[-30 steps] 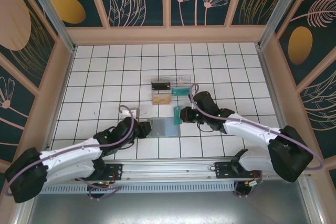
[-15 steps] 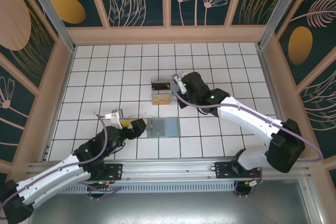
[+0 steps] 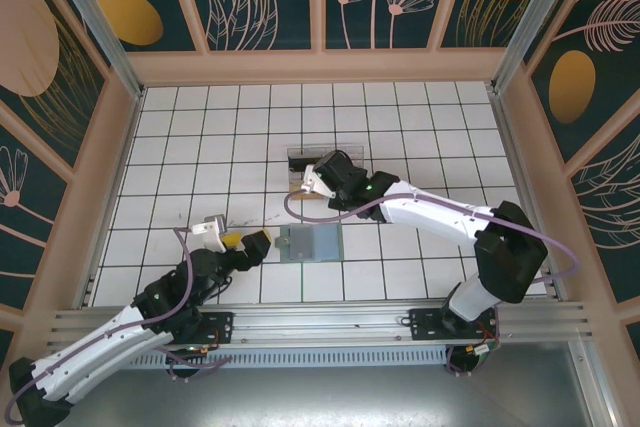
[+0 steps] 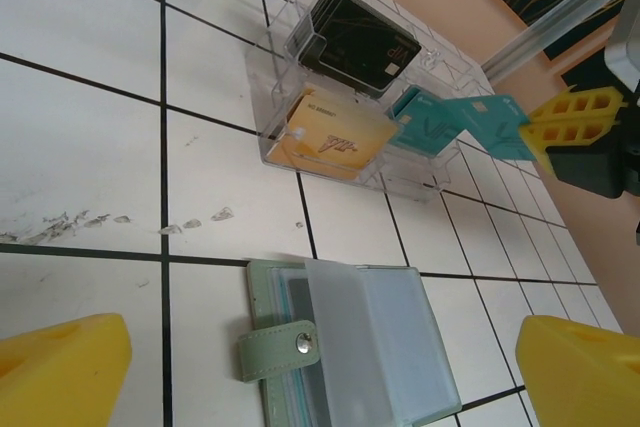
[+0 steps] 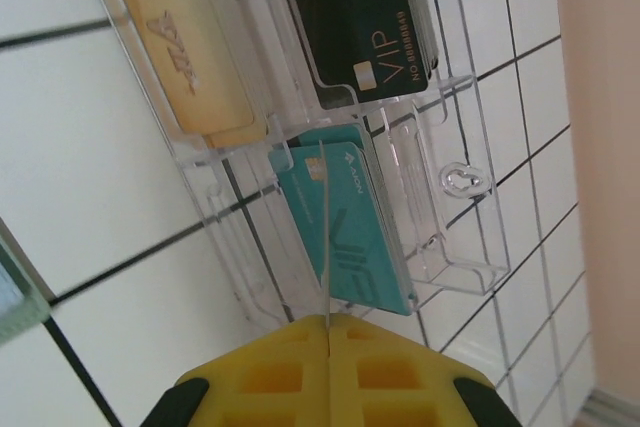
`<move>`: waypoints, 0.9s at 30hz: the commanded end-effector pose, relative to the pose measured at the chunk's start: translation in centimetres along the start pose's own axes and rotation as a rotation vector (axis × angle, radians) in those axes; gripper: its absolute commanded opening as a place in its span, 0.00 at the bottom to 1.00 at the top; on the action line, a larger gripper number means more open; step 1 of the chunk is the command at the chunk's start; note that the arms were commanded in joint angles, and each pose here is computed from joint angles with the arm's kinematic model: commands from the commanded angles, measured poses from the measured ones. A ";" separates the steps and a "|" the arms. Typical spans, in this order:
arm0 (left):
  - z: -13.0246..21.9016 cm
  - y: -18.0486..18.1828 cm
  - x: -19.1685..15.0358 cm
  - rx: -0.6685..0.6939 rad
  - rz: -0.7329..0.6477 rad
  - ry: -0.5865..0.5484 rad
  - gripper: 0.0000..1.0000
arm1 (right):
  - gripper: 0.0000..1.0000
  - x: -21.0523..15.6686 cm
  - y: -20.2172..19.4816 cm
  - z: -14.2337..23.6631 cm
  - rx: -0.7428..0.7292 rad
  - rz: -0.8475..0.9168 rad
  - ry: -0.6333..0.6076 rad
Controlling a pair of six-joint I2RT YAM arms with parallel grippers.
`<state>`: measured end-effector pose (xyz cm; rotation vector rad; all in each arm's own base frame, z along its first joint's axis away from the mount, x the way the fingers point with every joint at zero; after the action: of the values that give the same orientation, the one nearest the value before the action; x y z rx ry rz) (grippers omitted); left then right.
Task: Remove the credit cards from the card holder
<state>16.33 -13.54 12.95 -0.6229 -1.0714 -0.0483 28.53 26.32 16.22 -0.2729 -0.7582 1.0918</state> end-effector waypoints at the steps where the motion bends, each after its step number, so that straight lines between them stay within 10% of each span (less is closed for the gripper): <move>1: -0.1 0.6 -0.5 0.022 -0.031 0.007 0.99 | 0.00 -0.3 -0.8 -0.5 -0.037 0.158 -0.006; 27: -0.2 0.9 -0.7 0.034 -0.035 0.007 0.99 | 0.00 -0.7 -2.3 -3.5 -0.046 0.179 -0.021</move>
<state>16.32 -13.44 12.40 -0.6058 -1.0658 -0.0546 31.76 25.65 14.61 -0.3600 -0.7814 1.2697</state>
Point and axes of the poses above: each hand's point on the last joint's axis, 136 mm out from that joint toward the fingers, its own z axis back along the fingers, its own y axis along the line the jaws close on, x = y × z, the point moved 3 cm from there along z, back along the fingers, and after that the axes turned 15 degrees about -z, right-handed, at the moved point
